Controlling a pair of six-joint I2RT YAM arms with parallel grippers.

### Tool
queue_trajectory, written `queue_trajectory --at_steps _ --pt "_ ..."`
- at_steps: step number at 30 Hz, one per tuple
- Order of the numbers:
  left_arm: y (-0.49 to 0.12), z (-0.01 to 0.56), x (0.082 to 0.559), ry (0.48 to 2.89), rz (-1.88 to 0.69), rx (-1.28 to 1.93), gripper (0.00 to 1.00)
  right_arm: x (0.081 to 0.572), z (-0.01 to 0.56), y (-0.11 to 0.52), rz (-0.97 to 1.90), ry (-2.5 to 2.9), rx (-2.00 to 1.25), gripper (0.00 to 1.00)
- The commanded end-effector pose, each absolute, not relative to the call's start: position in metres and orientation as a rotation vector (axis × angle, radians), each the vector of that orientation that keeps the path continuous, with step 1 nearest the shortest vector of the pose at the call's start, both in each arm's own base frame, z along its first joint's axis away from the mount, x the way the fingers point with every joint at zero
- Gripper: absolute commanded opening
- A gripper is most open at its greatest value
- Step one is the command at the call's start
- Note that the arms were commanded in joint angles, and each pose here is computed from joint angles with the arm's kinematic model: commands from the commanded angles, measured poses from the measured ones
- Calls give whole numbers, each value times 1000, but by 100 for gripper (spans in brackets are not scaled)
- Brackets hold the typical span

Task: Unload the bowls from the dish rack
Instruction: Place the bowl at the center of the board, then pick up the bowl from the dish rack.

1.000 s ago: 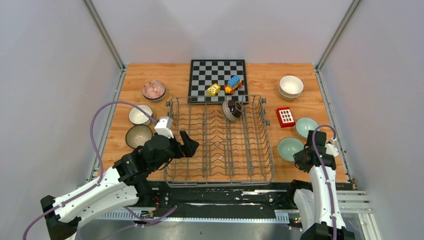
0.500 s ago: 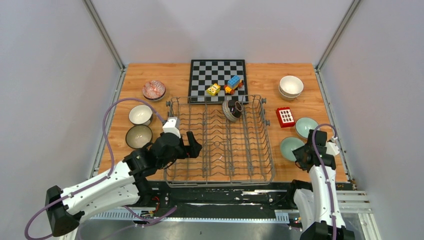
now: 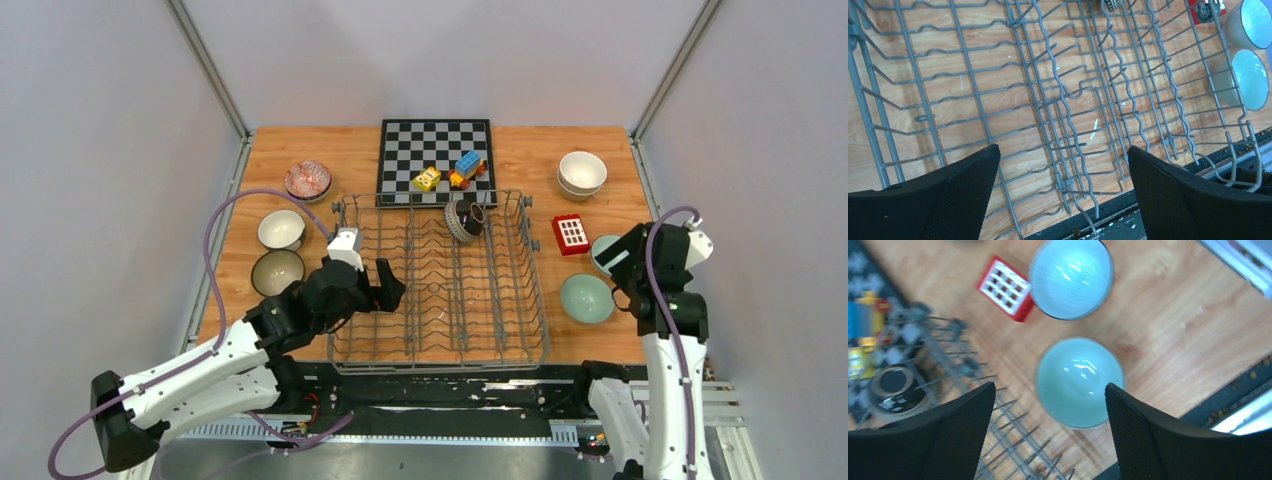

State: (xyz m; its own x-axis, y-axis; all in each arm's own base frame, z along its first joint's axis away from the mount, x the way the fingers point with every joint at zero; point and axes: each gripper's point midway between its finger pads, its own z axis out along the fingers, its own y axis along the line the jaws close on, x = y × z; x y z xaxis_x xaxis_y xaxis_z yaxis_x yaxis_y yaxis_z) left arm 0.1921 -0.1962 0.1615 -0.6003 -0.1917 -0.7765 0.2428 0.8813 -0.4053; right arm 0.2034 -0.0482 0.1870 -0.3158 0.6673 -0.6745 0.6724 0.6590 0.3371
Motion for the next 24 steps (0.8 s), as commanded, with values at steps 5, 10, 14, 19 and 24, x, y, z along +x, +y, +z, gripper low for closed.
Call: queue_trajectory --at_steps 5,10,14,19,24 --pt "-220 212 216 1984 -601 185 100 224 327 14 197 1854 430 79" --pt "-234 221 243 1984 -500 175 100 250 321 84 251 1990 113 80" --pt "-265 219 259 2017 -503 234 100 272 287 128 294 2035 5 81" --pt "-302 207 286 2060 -735 184 100 303 234 160 396 2043 46 84" --pt "-318 206 311 2006 -936 159 100 322 215 191 580 2109 -12 85"
